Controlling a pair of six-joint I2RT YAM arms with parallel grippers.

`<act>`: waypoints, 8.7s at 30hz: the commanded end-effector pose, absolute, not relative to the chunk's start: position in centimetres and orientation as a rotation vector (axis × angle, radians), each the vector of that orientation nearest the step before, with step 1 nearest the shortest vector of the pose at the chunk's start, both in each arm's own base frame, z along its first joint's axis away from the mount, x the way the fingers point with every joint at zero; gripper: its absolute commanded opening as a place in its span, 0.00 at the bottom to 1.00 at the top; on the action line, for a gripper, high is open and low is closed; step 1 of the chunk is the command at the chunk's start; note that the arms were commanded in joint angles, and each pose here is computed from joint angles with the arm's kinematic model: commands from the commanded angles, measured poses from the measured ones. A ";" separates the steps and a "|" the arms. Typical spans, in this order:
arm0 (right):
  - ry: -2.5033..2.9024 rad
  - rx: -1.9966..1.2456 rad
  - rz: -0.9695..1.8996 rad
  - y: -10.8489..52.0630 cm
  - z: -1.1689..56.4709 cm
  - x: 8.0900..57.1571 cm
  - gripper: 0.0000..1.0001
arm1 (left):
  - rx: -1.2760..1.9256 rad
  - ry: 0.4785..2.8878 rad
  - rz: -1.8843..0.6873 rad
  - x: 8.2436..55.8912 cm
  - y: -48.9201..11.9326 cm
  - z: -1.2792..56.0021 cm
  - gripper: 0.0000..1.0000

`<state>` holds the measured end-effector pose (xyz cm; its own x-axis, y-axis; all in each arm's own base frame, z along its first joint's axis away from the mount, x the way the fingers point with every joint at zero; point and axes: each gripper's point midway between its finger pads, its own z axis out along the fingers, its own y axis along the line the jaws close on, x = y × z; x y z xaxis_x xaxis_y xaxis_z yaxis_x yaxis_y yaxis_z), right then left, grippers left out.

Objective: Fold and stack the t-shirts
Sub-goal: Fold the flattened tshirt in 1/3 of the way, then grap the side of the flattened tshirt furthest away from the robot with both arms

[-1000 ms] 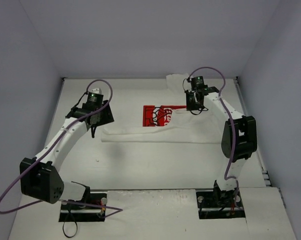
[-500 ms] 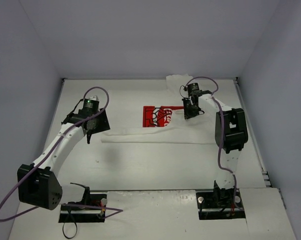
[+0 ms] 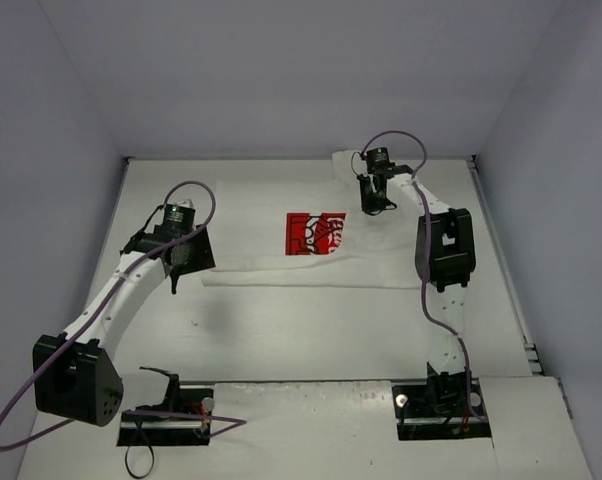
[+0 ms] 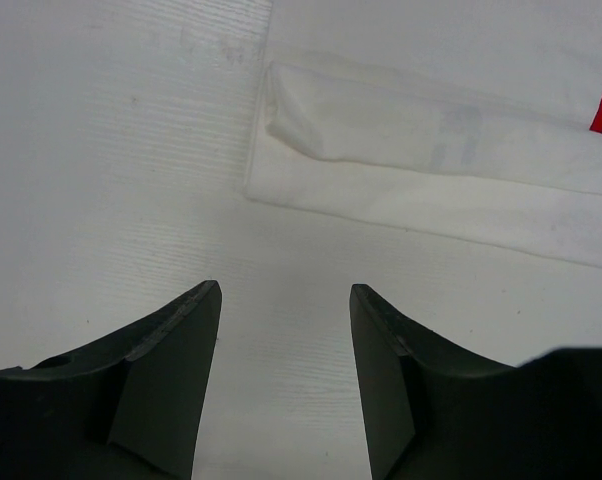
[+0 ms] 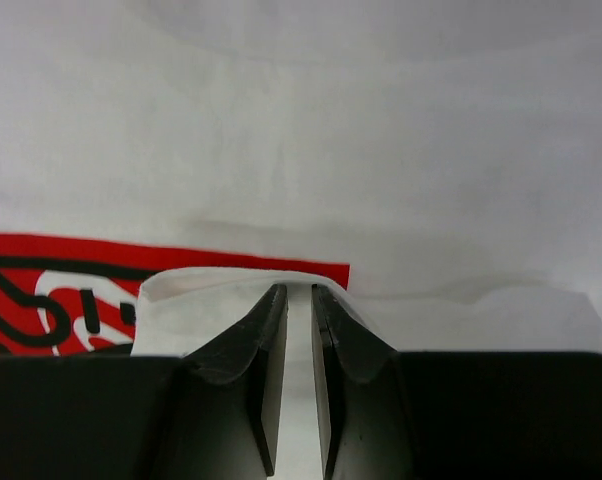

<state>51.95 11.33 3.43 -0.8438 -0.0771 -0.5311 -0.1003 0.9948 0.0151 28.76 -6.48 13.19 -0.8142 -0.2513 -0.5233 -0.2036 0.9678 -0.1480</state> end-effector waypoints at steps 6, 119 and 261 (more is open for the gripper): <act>2.224 -0.280 0.181 17.2 18.2 55.8 0.19 | -0.334 2.454 -0.054 29.4 -4.4 16.0 0.50; 2.184 -0.104 0.114 13.7 16.5 40.1 0.25 | -0.150 2.559 0.054 46.8 -11.7 6.7 0.00; 2.406 -0.482 0.345 6.1 2.4 57.7 0.53 | 0.004 2.657 -0.285 52.8 1.9 6.0 0.00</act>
